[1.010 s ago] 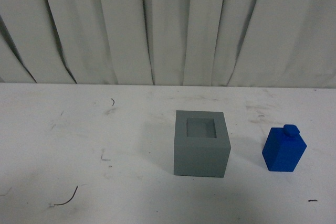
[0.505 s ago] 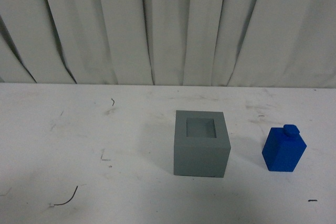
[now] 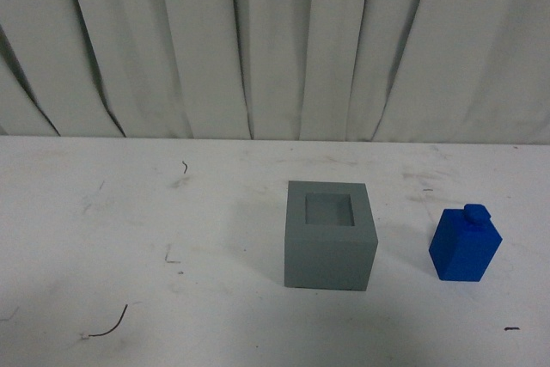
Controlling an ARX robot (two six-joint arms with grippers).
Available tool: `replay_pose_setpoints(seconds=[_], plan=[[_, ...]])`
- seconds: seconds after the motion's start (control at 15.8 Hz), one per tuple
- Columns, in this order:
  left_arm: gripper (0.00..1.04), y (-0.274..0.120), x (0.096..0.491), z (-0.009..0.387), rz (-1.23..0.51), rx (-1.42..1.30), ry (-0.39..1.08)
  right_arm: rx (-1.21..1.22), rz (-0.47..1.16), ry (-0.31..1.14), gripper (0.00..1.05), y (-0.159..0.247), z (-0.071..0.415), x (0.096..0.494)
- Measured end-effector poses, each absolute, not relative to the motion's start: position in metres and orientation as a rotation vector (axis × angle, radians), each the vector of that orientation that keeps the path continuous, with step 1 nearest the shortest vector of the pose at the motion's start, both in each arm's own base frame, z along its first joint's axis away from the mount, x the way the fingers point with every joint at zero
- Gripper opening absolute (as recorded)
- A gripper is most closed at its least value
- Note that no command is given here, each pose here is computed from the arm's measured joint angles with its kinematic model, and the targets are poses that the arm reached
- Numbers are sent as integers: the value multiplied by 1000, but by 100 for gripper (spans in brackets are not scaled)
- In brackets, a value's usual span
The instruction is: Insert blue part into gray base
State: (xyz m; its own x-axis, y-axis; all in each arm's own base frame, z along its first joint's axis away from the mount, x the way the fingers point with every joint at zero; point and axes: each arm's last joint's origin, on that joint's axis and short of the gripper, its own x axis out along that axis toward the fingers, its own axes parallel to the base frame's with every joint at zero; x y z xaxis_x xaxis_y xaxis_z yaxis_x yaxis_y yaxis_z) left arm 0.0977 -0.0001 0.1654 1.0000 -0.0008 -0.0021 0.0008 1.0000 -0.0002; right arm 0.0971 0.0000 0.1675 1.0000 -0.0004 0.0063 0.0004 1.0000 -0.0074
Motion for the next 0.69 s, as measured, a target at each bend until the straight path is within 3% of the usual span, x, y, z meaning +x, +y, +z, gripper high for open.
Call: replay_pose_setpoints(seconds=[0.19, 0.32, 0.38, 0.5, 0.57, 0.69], plan=[[98, 0, 98, 165, -1, 0, 2, -9, 22, -72, 98, 1, 178, 107], [98, 0, 98, 165, -1, 0, 2, 5, 46, -89, 98, 5, 191, 138], [98, 0, 98, 165, -1, 0, 2, 7, 67, -155, 98, 10, 217, 180], [98, 0, 98, 165, -1, 0, 2, -32, 26, 108, 98, 15, 209, 339], [98, 0, 98, 165, -1, 0, 2, -144, 97, 217, 98, 16, 200, 367], [98, 0, 98, 165, -1, 0, 2, -277, 211, 280, 98, 18, 196, 375]])
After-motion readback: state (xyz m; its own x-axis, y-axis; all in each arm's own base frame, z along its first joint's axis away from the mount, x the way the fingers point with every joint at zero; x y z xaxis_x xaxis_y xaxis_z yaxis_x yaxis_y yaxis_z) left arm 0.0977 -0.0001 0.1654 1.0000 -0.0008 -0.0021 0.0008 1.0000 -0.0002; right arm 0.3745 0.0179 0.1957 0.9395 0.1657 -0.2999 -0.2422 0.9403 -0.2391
